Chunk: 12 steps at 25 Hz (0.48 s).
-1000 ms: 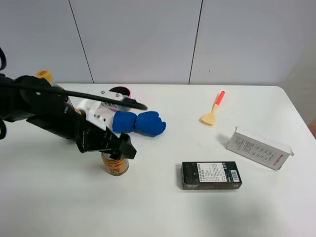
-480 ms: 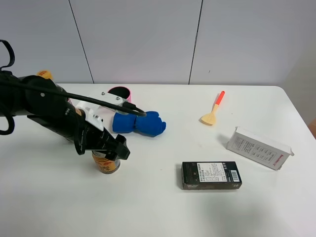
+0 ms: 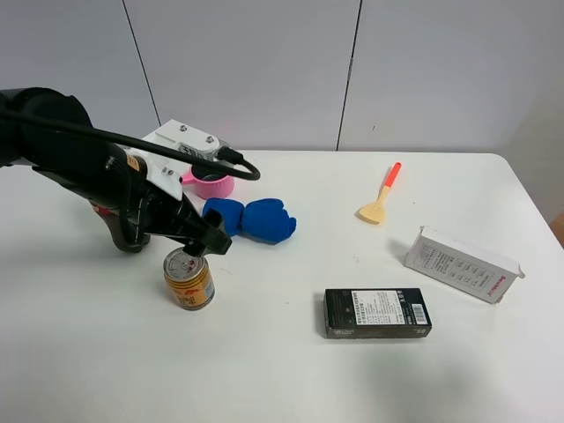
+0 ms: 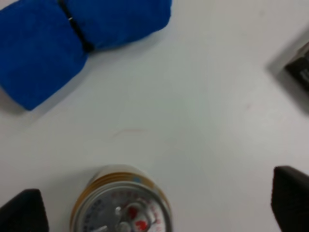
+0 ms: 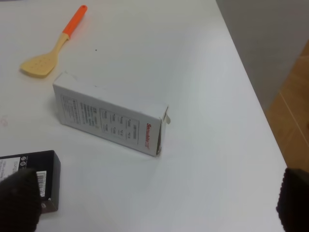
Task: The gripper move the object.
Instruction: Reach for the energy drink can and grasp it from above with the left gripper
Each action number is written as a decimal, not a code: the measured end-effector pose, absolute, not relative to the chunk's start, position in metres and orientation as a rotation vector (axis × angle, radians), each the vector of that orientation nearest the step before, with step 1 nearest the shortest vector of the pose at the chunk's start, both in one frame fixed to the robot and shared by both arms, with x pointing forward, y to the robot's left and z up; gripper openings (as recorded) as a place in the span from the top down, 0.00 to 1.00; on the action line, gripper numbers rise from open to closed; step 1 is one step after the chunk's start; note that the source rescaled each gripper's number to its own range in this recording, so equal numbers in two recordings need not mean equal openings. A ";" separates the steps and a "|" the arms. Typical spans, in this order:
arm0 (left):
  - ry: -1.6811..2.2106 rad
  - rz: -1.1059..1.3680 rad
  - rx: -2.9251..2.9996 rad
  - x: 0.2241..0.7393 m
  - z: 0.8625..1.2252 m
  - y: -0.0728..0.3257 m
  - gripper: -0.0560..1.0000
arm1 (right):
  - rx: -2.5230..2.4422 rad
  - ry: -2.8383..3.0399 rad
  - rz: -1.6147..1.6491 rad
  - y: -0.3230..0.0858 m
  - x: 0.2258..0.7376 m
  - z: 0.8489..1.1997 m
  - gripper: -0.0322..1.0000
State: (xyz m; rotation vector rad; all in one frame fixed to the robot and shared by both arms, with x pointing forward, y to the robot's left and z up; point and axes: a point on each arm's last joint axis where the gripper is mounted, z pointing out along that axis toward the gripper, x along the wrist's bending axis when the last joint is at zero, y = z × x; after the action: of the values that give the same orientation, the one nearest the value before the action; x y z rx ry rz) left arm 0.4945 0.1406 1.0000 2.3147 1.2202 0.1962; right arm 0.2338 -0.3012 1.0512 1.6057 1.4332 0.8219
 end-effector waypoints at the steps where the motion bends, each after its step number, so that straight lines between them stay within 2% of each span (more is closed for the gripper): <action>1: 1.223 0.212 2.328 0.497 0.998 0.144 0.20 | 1.606 1.433 0.822 -0.301 0.234 1.051 0.00; 12: 1.241 0.206 2.423 0.498 0.990 0.153 0.20 | 1.606 1.433 0.822 -0.301 0.234 1.051 0.00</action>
State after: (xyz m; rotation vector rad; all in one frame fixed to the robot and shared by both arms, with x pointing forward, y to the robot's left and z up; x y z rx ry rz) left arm 0.4982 0.1530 0.9896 2.4232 1.2407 0.2063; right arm 0.2338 -0.3012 1.0512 1.6057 1.4332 0.8219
